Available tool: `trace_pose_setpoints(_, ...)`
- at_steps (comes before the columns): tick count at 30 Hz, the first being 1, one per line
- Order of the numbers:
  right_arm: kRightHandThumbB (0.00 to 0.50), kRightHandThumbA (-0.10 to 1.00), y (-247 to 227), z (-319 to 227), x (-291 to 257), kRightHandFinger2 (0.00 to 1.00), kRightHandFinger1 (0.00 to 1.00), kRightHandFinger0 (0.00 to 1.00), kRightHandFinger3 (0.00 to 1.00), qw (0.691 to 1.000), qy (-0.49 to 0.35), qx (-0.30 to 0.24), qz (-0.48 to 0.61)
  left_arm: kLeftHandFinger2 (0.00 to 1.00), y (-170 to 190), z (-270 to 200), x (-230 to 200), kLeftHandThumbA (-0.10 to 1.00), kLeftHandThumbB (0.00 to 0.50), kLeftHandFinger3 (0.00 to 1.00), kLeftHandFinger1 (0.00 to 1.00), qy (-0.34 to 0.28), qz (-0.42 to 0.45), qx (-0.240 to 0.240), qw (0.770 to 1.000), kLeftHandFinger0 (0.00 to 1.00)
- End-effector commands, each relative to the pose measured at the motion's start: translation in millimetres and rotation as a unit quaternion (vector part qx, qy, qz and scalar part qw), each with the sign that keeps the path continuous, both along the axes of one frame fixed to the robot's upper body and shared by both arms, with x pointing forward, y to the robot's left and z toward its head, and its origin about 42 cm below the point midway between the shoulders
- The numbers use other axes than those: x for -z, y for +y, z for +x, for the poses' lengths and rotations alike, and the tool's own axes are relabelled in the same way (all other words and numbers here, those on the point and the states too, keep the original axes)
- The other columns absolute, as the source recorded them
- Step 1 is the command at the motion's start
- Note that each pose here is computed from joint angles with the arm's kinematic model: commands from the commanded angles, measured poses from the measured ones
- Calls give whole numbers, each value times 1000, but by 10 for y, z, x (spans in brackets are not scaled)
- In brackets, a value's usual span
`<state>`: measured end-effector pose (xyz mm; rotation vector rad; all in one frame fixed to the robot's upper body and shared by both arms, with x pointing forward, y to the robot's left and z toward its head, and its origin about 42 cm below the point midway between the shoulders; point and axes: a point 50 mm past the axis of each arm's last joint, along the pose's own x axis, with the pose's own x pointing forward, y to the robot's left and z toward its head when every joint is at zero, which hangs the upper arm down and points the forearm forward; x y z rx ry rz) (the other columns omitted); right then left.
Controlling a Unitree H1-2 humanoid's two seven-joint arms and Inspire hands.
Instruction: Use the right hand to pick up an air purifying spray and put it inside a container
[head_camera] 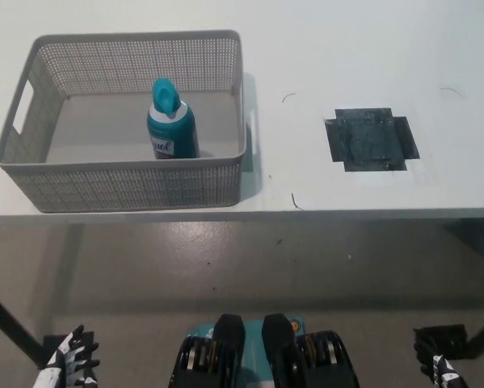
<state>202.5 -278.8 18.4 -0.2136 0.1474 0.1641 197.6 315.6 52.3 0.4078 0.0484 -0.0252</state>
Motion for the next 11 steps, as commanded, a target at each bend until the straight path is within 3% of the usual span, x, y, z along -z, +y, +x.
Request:
trace_pose_setpoints(1, 446, 837, 5, 192, -210, 1000, 1000, 1000, 1000, 995, -93, -3, 29, 833, 136, 22, -153, 303, 241, 1000, 745, -52, 21, -8, 998, 616)
trace_pose_setpoints(4, 433, 854, -7, 194, -236, 1000, 1000, 1000, 1000, 995, -95, -5, 28, 858, 134, 27, -165, 399, 221, 1000, 782, -53, 19, -8, 998, 687)
trace_pose_setpoints(6, 421, 879, -8, 199, -249, 1000, 1000, 1000, 1000, 995, -97, -10, 22, 850, 135, 15, -178, 449, 193, 1000, 765, -58, 24, -4, 998, 642)
trace_pose_setpoints(8, 412, 897, 0, 204, -256, 1000, 1000, 1000, 1000, 995, -100, -13, 15, 850, 138, 10, -195, 513, 200, 952, 750, -64, 30, -2, 997, 619)
trace_pose_setpoints(9, 414, 898, 3, 217, -254, 1000, 1000, 1000, 1000, 995, -101, -14, 18, 854, 135, 8, -204, 531, 199, 873, 744, -65, 30, -2, 997, 604)
trace_pose_setpoints(11, 407, 904, 0, 231, -259, 1000, 1000, 1000, 1000, 995, -102, -17, 15, 846, 131, 12, -211, 490, 191, 828, 743, -67, 29, -1, 997, 611)
